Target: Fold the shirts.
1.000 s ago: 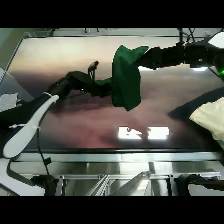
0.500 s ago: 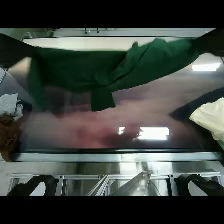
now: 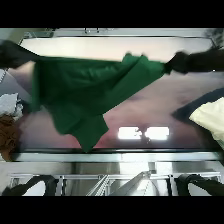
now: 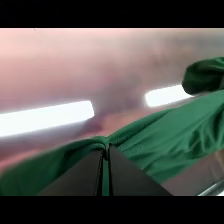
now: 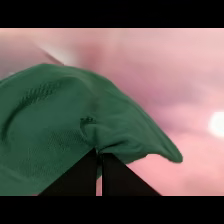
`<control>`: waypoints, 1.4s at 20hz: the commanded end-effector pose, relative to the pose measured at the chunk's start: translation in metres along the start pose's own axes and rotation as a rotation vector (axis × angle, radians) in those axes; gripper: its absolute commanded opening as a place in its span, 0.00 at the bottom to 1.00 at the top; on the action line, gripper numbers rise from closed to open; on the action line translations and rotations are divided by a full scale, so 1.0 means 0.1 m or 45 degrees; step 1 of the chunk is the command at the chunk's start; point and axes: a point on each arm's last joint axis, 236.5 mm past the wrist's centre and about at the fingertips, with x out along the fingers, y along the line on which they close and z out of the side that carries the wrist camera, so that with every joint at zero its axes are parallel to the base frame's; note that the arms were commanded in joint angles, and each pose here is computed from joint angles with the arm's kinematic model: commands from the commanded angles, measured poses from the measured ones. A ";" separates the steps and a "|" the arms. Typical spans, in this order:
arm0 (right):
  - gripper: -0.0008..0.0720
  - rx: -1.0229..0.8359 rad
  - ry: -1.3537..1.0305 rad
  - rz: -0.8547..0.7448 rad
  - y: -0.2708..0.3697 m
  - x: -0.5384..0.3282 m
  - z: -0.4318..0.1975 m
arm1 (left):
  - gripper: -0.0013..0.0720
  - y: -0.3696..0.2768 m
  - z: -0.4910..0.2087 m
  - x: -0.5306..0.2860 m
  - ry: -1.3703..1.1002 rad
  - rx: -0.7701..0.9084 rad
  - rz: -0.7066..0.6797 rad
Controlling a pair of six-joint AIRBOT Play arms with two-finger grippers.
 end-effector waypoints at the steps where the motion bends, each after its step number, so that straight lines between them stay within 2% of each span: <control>1: 0.24 0.142 0.183 -0.100 -0.62 0.85 -0.53 | 0.49 0.47 -0.47 1.32 0.309 -0.090 -0.056; 2: 0.60 0.167 0.229 -0.104 -0.70 0.91 -0.63 | 1.00 0.52 -0.63 1.58 0.406 -0.120 -0.089; 3: 0.74 0.178 0.257 -0.108 -0.74 0.92 -0.68 | 0.99 0.52 -0.73 1.73 0.486 -0.142 -0.134; 8: 0.74 0.224 0.245 -0.136 -0.88 0.37 -0.60 | 0.99 0.48 -0.76 1.58 0.681 -0.195 -0.212; 9: 0.74 0.225 0.246 -0.136 -0.87 0.24 -0.60 | 0.96 0.43 -0.73 1.46 0.676 -0.189 -0.211; 12: 0.72 0.231 0.265 -0.146 -0.82 0.01 -0.73 | 0.97 0.35 -0.88 1.11 0.692 -0.193 -0.169; 15: 0.72 0.274 0.340 -0.149 -0.82 0.00 -1.14 | 0.97 0.34 -1.41 0.79 0.753 -0.259 -0.084; 20: 0.72 0.388 0.442 -0.192 -1.06 0.27 -1.77 | 0.97 0.34 -2.55 0.60 0.770 -0.508 0.018; 24: 0.72 0.434 0.336 -0.201 -1.19 0.47 -1.59 | 0.97 0.57 -2.97 0.84 0.680 -0.559 0.137; 28: 0.72 0.428 0.319 -0.200 -1.28 0.62 -1.36 | 0.97 1.01 -2.87 1.06 0.626 -0.657 0.224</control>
